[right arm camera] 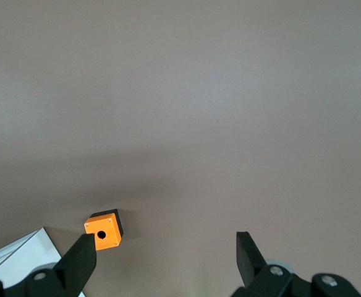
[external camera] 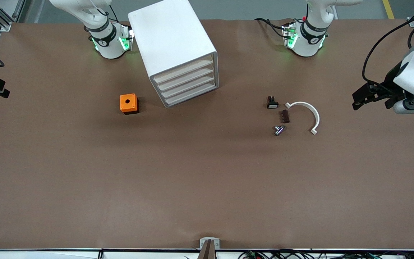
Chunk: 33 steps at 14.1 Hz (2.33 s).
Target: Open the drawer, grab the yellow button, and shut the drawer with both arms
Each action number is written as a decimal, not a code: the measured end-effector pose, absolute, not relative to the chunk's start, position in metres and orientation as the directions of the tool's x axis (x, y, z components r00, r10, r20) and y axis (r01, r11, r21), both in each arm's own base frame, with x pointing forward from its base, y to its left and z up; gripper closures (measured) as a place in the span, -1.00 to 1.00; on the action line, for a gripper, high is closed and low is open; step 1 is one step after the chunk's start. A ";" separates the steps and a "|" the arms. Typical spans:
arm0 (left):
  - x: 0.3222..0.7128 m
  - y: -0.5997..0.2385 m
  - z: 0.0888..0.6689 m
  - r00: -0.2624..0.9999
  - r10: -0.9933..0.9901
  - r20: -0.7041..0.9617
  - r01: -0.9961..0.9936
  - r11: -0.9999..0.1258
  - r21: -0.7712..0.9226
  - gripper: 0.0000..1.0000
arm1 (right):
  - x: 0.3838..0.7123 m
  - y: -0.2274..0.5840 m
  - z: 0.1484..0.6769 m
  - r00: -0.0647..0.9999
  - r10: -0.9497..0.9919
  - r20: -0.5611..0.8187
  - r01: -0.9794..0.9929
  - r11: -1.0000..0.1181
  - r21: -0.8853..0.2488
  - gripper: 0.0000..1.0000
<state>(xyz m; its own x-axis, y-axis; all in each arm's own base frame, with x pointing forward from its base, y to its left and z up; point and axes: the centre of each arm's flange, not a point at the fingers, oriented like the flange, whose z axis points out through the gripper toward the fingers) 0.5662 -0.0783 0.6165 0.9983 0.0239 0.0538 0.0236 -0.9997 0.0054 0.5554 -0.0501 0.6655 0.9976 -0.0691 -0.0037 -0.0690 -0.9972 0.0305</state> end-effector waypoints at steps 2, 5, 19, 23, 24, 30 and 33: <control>0.562 -0.088 0.608 1.000 0.005 0.008 0.005 -1.000 0.000 -1.00 | 0.555 -0.051 0.666 0.998 -0.071 -0.002 -0.070 -0.997 0.031 -1.00; 0.557 -0.119 0.582 0.993 -0.076 -0.093 -0.073 -0.997 0.032 -1.00 | 0.555 -0.053 0.668 0.997 -0.074 0.002 -0.074 -0.997 0.032 -1.00; 0.523 -0.244 0.448 0.842 -0.481 -0.243 -0.307 -0.798 0.519 -1.00 | 0.555 -0.049 0.668 0.998 -0.066 0.003 -0.066 -0.997 0.032 -1.00; 0.500 -0.275 0.410 0.787 -0.602 -0.138 -0.360 -0.629 0.689 -1.00 | 0.555 -0.048 0.668 0.998 -0.066 0.003 -0.066 -0.997 0.032 -1.00; 0.496 -0.280 0.396 0.772 -0.626 -0.110 -0.363 -0.577 0.732 -1.00 | 0.555 -0.048 0.668 0.998 -0.066 0.003 -0.066 -0.997 0.032 -1.00; 0.473 -0.333 0.305 0.739 -0.670 -0.066 -0.214 -0.327 0.920 -1.00 | 0.555 -0.048 0.668 0.998 -0.066 0.003 -0.066 -0.997 0.032 -1.00; 0.459 -0.358 0.271 0.732 -0.676 -0.088 -0.130 -0.265 0.955 -1.00 | 0.555 -0.048 0.668 0.998 -0.066 0.003 -0.066 -0.997 0.032 -1.00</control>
<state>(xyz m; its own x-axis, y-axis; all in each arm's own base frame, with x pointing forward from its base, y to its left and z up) 0.4588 -0.3576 0.2708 0.7319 -0.6758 -0.0879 -0.1303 -0.2654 0.9553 0.5555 -0.0485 0.6684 0.9978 -0.0657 0.0032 -0.0658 -0.9973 0.0320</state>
